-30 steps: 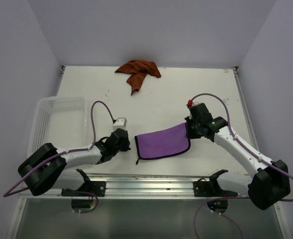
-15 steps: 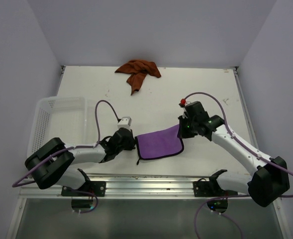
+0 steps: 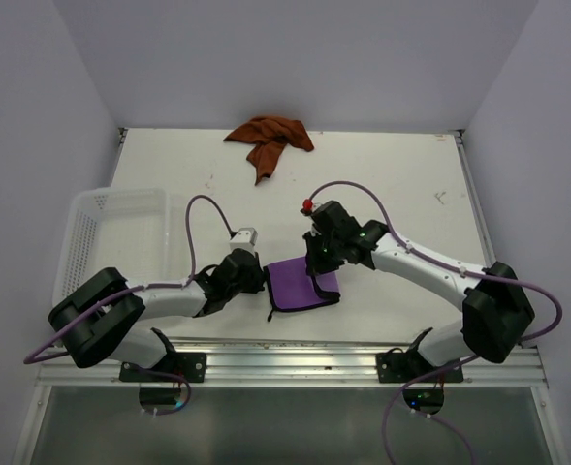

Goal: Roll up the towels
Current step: Fold the towel

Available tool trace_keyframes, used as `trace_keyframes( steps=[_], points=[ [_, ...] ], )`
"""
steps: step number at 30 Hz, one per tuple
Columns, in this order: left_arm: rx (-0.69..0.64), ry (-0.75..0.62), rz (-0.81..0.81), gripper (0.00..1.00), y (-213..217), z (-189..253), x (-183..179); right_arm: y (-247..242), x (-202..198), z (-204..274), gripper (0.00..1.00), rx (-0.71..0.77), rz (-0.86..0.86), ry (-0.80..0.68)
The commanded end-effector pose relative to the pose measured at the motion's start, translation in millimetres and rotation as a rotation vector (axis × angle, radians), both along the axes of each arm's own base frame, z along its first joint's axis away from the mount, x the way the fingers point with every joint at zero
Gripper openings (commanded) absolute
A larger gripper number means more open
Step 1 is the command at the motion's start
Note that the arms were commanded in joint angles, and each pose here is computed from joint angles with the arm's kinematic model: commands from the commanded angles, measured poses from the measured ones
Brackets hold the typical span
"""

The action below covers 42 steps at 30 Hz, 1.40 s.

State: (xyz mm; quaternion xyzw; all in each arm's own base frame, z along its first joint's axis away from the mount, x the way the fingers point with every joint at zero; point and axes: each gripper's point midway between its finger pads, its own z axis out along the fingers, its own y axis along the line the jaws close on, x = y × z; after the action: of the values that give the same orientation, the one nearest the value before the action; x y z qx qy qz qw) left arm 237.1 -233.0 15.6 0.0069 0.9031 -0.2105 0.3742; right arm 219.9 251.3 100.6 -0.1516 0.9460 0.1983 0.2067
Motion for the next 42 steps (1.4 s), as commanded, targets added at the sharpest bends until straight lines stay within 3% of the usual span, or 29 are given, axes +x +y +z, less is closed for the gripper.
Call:
trace_keyframes(
  steps=[1,12,25,34,42],
  points=[
    [-0.043,-0.016,-0.005,0.0,-8.0,8.2,2.3,33.7,9.0,22.4,0.0,0.074,0.017,-0.051],
    [-0.046,-0.018,-0.013,0.0,-7.9,8.1,1.0,82.3,-7.9,-2.6,0.0,0.042,0.102,-0.016],
    [-0.053,-0.018,-0.016,0.0,-4.1,6.8,-4.1,104.8,-4.6,-27.8,0.0,0.01,0.09,0.003],
    [-0.051,-0.019,-0.018,0.0,-3.1,7.9,-4.9,115.5,-4.9,-25.6,0.26,0.049,0.088,0.024],
    [-0.04,-0.018,-0.01,0.0,0.1,6.4,-5.3,93.4,-6.4,3.9,0.32,0.025,0.074,-0.039]
  ],
)
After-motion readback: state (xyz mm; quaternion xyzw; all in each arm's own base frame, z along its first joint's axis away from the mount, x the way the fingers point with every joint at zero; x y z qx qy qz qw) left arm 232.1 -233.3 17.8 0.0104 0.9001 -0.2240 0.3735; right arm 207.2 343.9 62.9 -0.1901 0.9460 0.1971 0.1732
